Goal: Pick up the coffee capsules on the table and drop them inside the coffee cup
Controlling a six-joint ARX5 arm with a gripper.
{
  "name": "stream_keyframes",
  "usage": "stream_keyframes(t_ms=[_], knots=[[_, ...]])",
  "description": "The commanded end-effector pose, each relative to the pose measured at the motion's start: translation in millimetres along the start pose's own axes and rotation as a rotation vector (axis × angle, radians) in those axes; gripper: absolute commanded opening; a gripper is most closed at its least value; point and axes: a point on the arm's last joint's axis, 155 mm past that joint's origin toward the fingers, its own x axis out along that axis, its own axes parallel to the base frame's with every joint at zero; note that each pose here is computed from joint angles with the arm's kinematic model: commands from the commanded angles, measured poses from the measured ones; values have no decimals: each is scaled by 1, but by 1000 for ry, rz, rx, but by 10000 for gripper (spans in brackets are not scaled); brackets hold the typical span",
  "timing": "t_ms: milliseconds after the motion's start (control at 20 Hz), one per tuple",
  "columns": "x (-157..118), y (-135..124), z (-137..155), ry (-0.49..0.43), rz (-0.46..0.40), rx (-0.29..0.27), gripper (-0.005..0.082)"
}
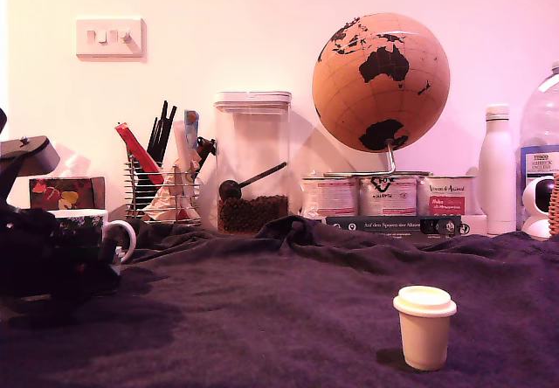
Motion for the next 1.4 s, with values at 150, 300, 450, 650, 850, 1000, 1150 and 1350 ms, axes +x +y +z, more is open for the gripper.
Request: stream_keyframes(t_ms=[150,300,450,650,850,1000,1150,1350], knots=[[-1,-14,11,-26,-74,23,122],[-5,-22,18,-33,-113,25,122],[-12,-26,36,-74,-126,36,122],[-25,-32,61,-123,-136,49,122],[-39,-33,81,-153,-124,63,122],[-49,-26,91,-160,-68,83,122],[-56,-14,92,-142,3,100,122],[-63,10,88,-114,85,93,122]])
